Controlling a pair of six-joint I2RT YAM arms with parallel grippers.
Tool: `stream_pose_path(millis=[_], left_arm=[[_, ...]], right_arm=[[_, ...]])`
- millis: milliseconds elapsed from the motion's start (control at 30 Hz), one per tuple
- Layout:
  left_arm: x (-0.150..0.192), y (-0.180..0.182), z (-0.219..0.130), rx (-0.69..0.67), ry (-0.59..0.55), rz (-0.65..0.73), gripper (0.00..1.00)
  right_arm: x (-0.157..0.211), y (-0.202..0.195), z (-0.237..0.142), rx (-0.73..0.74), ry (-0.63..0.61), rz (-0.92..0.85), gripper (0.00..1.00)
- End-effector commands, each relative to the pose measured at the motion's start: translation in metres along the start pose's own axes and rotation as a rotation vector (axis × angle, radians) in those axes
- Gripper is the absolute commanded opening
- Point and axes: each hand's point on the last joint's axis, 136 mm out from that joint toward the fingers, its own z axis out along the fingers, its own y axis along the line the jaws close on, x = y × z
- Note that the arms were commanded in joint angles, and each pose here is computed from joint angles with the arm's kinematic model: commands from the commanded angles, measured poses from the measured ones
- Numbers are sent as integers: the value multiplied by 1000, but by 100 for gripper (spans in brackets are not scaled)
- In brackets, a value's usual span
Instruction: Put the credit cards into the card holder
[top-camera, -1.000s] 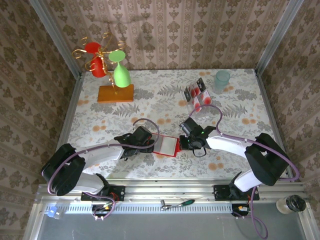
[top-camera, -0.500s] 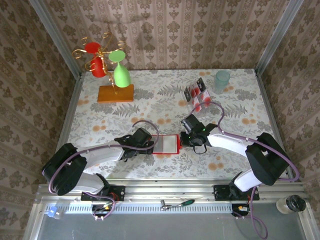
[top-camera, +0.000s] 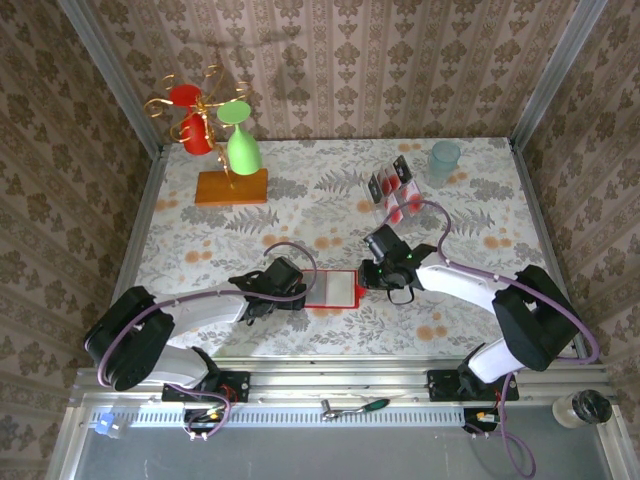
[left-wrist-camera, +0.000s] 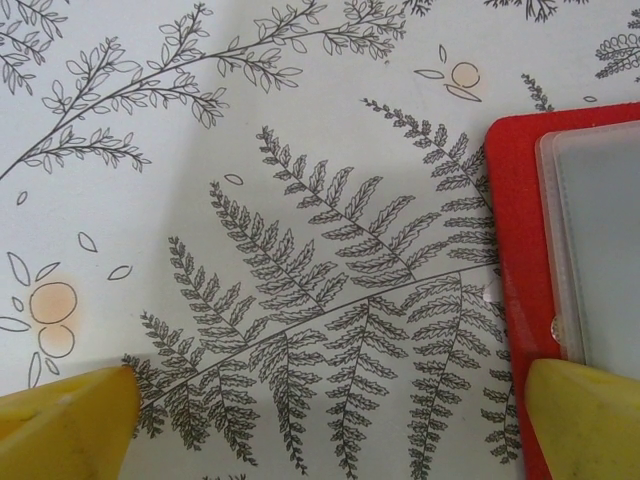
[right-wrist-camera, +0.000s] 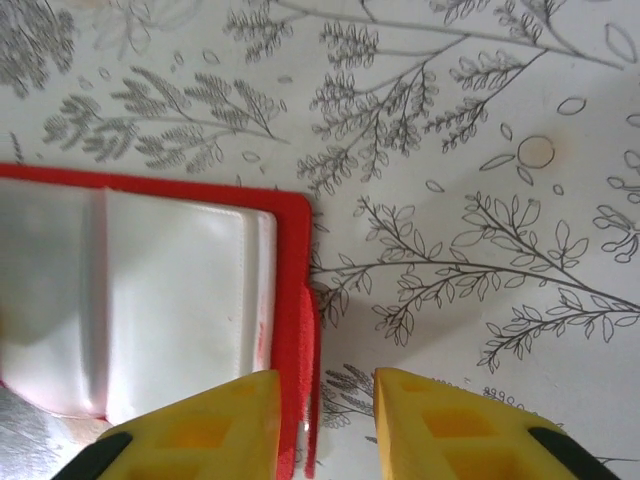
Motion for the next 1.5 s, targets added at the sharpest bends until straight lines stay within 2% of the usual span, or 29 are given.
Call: stream_pose_path(millis=[0, 300, 500, 1000, 1467], left_arm=[[-17, 0, -13, 4, -37, -19, 100], [-43, -6, -34, 61, -104, -60, 100], [-53, -11, -39, 95, -115, -78, 100], [-55, -15, -37, 137, -118, -99, 100], [-53, -15, -34, 143, -112, -108, 100]], right_arm=[[-29, 13, -32, -56, -72, 3, 35], [-107, -13, -93, -31, -218, 30, 41], [-149, -34, -97, 92, -204, -15, 42], [-201, -72, -39, 391, -82, -112, 37], [-209, -87, -4, 476, -3, -133, 36]])
